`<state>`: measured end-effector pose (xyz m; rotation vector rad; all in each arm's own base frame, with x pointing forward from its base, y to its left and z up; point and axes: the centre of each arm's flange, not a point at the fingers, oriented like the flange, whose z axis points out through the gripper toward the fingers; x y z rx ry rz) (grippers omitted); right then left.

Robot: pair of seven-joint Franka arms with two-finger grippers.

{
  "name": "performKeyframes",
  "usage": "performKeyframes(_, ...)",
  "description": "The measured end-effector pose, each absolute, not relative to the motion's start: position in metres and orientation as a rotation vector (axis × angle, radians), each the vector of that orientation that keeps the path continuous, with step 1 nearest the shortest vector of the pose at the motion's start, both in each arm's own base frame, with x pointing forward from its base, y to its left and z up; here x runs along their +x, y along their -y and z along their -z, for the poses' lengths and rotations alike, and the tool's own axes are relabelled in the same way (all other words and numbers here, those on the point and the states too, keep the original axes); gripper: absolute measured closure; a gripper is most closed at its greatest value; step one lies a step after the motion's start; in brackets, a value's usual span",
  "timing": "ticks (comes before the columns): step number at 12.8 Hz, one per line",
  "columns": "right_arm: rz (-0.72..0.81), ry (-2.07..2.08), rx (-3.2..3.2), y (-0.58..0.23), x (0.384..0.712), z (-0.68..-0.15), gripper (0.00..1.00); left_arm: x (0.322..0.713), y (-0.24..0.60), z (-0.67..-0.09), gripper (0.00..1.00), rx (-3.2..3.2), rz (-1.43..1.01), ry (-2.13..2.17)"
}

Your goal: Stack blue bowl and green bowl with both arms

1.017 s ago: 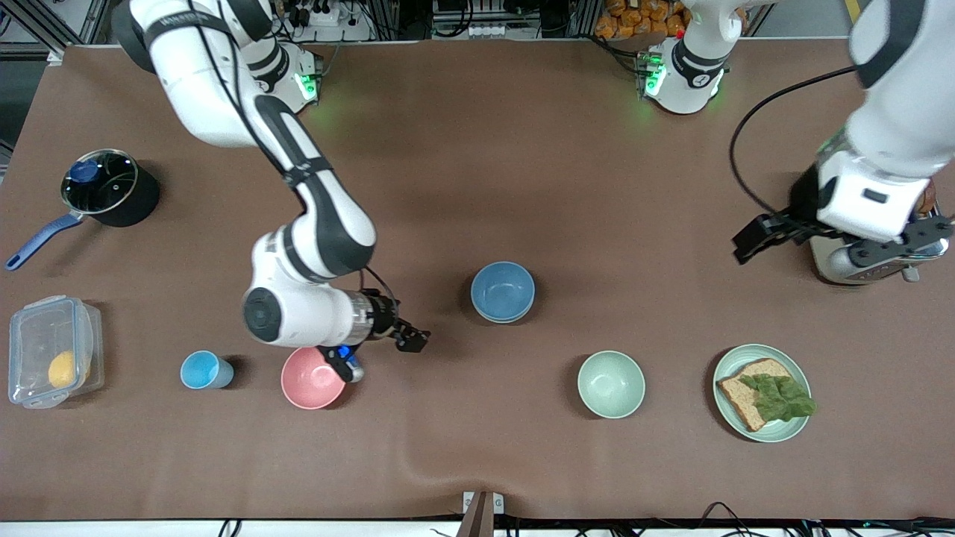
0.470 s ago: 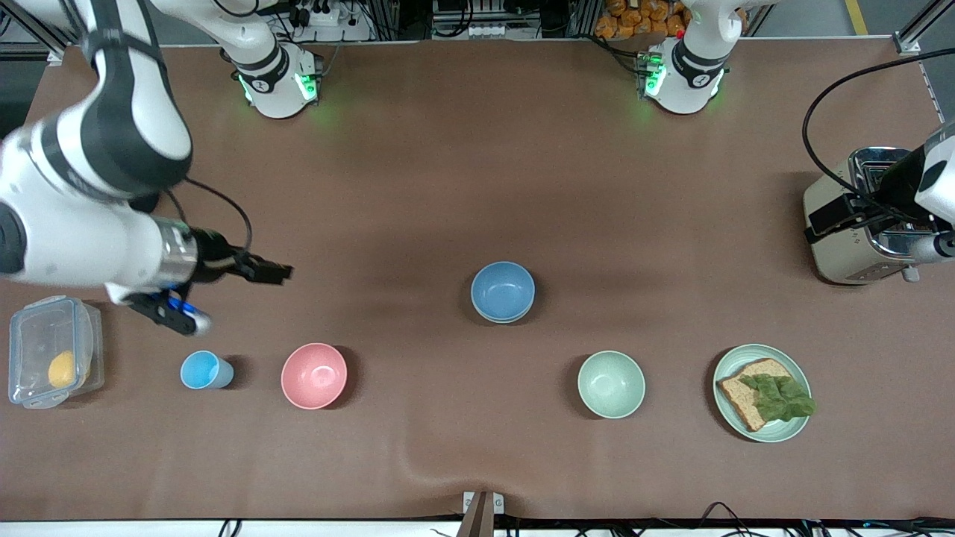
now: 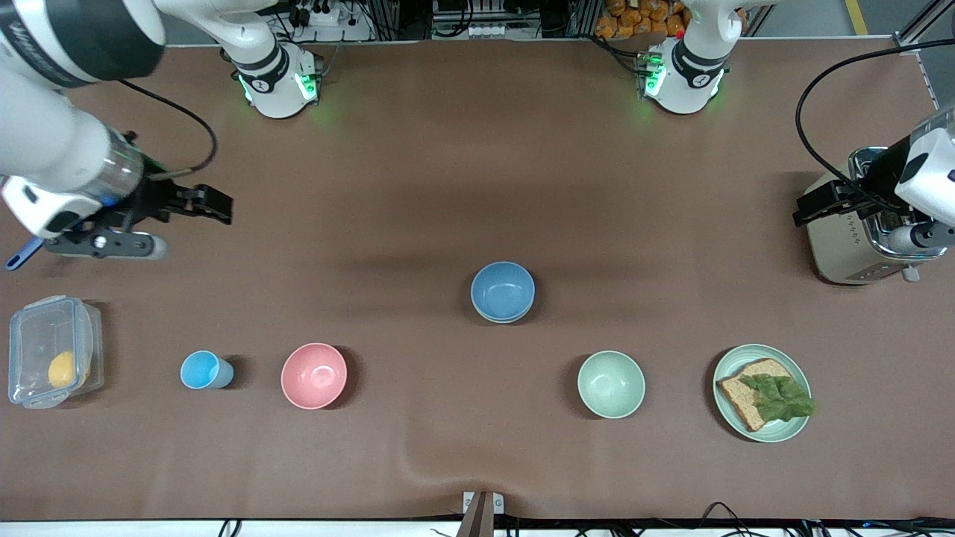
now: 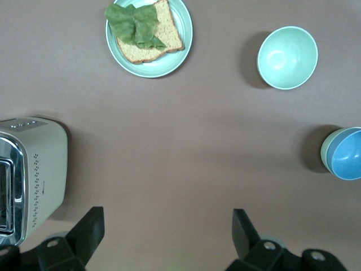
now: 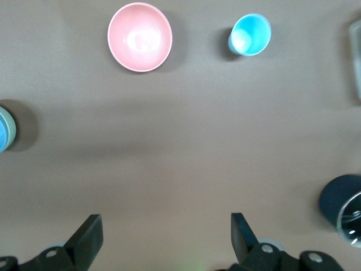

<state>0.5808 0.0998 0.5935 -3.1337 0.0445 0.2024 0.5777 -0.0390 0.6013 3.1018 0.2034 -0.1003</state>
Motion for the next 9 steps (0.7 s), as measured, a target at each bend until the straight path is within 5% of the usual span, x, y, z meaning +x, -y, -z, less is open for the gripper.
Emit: performKeyframes(9,-0.088,-0.019,-3.135,-0.012,0.574,-0.593,0.00,0.568,0.034,-0.607,0.00,3.119,0.147,-0.213)
